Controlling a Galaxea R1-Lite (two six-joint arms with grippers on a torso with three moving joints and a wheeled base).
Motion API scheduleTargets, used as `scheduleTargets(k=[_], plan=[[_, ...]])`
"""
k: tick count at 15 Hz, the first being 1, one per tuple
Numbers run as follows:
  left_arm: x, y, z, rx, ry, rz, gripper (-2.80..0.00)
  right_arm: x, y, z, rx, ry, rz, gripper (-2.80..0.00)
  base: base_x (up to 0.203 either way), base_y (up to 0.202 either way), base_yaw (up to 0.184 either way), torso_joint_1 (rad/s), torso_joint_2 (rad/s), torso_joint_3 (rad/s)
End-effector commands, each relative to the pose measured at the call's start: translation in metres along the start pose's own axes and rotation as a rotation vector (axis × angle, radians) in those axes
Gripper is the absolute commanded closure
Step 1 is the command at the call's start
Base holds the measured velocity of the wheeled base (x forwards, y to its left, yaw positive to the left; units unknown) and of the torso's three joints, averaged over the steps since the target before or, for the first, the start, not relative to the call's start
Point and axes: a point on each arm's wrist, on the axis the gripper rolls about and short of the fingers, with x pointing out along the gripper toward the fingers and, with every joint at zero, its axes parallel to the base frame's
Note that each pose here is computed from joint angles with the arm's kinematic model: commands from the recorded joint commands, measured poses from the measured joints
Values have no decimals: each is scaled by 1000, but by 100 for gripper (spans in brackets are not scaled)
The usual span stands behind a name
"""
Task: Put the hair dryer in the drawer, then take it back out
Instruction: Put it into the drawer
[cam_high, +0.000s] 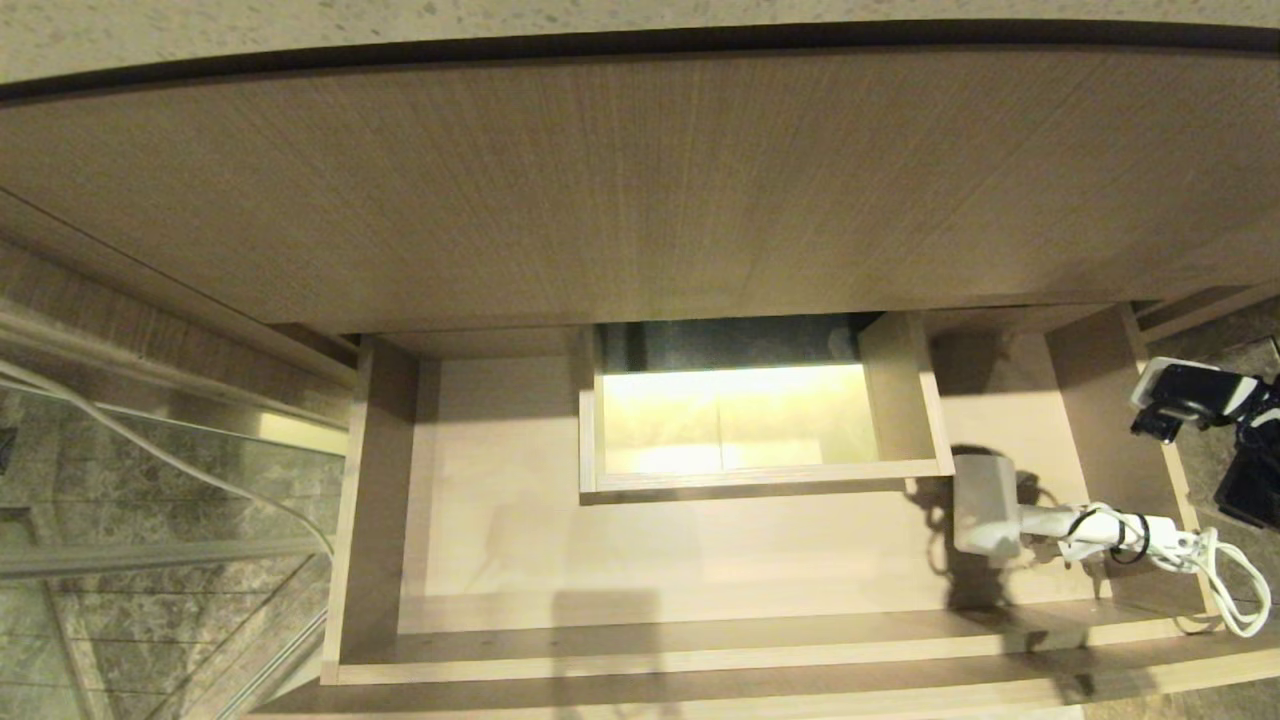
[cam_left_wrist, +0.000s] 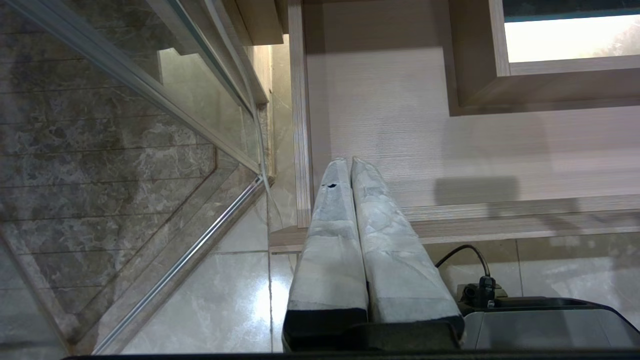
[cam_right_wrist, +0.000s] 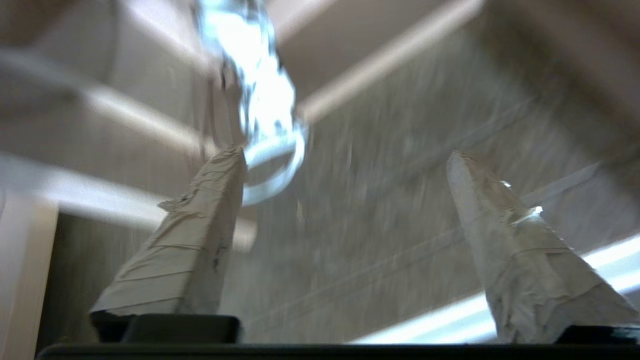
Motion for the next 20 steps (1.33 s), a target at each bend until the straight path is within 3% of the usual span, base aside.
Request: scheduleTargets(k=[1,3,6,7,13,18,19,20], plan=[[0,0,0,0,0,0,0,18,4,0,-18,95,17,-280,0,0,0,0,0,0],[0,0,0,0,0,0,0,35,-1,-5,-9,223,-7,-280,0,0,0,0,0,0],[0,0,0,0,0,0,0,57,-4,-23,21,331,20,-280,0,0,0,0,0,0],[0,0,0,0,0,0,0,64,-4,-27,25,352,35,0,0,0,0,0,0,0],[0,0,0,0,0,0,0,103,12,-33,96,410,119,0,0,0,0,0,0,0],[0,0,0,0,0,0,0,114,20,-34,104,433,158,0,0,0,0,0,0,0],[0,0,0,0,0,0,0,116,20,-36,99,435,167,-280,0,0,0,0,0,0],[0,0,0,0,0,0,0,120,23,-36,99,444,177,-280,0,0,0,0,0,0]])
